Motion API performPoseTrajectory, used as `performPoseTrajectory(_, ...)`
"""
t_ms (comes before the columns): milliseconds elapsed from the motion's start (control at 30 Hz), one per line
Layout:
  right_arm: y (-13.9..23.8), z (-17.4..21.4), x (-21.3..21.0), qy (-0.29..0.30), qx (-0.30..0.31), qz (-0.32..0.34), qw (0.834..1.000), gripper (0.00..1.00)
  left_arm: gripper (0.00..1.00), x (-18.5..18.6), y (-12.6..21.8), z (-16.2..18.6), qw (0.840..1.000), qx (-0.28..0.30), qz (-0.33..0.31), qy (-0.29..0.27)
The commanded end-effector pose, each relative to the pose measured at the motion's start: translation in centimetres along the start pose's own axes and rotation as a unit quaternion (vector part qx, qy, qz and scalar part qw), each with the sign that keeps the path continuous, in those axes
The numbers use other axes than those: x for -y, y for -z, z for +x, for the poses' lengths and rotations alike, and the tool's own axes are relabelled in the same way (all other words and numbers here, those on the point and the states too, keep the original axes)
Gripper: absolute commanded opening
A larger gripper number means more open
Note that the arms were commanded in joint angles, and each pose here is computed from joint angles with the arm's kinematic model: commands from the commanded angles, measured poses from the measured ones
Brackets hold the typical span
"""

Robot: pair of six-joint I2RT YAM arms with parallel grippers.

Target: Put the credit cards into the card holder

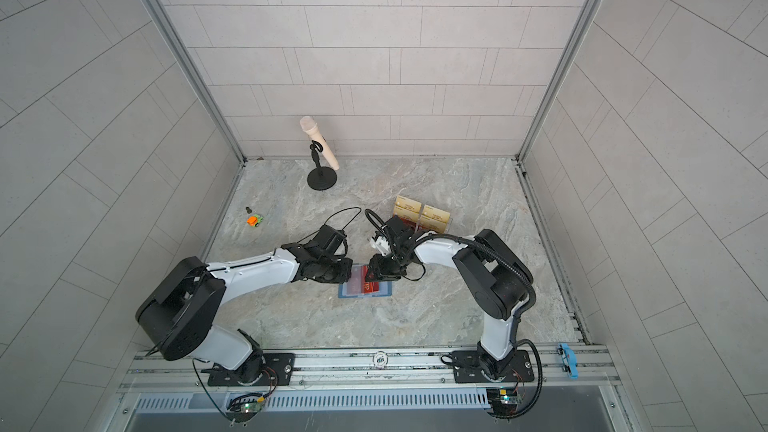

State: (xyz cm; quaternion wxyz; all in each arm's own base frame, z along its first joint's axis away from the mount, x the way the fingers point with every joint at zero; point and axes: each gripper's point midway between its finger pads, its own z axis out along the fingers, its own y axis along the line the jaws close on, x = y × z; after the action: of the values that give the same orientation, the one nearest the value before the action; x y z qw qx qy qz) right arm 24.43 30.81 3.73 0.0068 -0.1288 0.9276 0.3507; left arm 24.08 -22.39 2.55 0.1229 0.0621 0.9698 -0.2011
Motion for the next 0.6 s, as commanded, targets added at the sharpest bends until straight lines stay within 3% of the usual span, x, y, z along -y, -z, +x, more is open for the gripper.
performPoseTrajectory(0,-0.22,0.85,1.01,-0.008,-0.014,0.034,0.999,0.45,0.01,-0.31,-0.04,0.27,1.000,0.000,0.003,0.010)
performPoseTrajectory(200,-0.28,0.31,0.67,-0.037,0.003,0.028,0.999,0.47,0.01,-0.10,0.09,0.23,1.000,0.010,0.014,0.024)
performPoseTrajectory(567,0.47,0.95,1.06,-0.027,0.010,0.108,0.994,0.55,0.04,0.28,0.93,0.05,0.999,0.015,0.020,0.027)
